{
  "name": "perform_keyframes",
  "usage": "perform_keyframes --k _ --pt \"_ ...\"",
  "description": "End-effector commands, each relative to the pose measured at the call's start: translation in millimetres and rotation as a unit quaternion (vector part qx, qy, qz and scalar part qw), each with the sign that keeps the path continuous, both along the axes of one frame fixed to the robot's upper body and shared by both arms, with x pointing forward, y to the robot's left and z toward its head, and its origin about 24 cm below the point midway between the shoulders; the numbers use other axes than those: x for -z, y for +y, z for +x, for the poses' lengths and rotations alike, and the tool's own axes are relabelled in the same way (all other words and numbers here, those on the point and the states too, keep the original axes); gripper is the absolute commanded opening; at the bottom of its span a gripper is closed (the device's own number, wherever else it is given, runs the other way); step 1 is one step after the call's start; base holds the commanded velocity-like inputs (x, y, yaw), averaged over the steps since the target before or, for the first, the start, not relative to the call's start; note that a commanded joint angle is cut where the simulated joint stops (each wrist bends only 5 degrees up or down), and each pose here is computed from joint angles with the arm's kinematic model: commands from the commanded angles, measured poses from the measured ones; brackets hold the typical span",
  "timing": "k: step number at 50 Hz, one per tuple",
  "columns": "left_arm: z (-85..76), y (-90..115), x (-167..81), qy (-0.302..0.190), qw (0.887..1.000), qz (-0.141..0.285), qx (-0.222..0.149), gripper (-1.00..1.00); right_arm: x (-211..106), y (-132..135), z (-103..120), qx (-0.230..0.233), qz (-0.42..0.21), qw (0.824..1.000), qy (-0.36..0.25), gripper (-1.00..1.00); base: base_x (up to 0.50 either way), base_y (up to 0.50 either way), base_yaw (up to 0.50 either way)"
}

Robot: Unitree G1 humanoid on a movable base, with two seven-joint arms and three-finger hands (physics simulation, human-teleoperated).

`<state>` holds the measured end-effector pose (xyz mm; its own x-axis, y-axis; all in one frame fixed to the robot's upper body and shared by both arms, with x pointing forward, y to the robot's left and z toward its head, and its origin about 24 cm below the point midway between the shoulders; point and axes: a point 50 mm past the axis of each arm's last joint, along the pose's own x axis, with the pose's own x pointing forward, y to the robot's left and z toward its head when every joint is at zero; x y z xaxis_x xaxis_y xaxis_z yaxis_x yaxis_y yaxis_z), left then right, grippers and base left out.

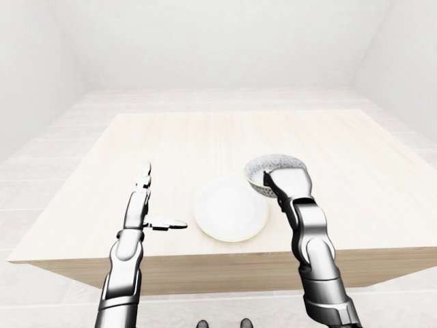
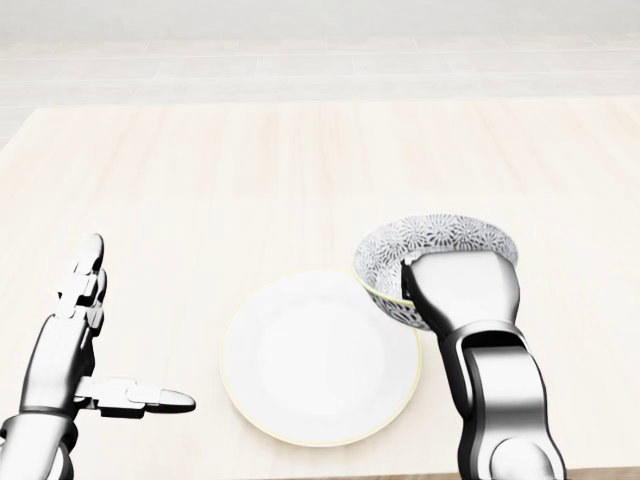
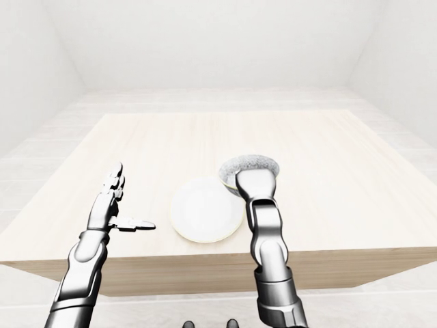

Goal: Put the bowl on the plate.

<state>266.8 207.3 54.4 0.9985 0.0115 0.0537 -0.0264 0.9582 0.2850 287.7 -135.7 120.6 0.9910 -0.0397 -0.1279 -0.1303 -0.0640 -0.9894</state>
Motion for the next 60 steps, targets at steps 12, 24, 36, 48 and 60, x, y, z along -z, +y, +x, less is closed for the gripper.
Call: perform_keyframes --k 12,24,36,48,60 --pt "1.6 4 6 0.015 1.000 0.000 -0.006 1.00 0 39 2 -0.064 0.034 0.997 -0.039 -0.34 0.00 0.00 0.00" --pt "3.6 4 7 0.017 1.000 0.001 -0.006 1.00 5 44 1 -0.076 0.049 0.995 -0.041 -0.34 0.00 0.00 0.00" --pt "2.2 3 6 0.014 1.000 0.002 -0.006 1.00 7 49 -6 -0.085 0.052 0.994 -0.043 -0.35 0.00 0.00 0.00" --pt "4.4 4 9 0.021 1.000 0.001 -0.008 1.00 13 56 -11 -0.094 0.058 0.993 -0.043 -0.33 0.00 0.00 0.00" --pt "5.2 4 10 0.024 1.000 0.001 -0.009 1.00 21 60 -15 -0.100 0.062 0.992 -0.041 -0.35 0.00 0.00 0.00"
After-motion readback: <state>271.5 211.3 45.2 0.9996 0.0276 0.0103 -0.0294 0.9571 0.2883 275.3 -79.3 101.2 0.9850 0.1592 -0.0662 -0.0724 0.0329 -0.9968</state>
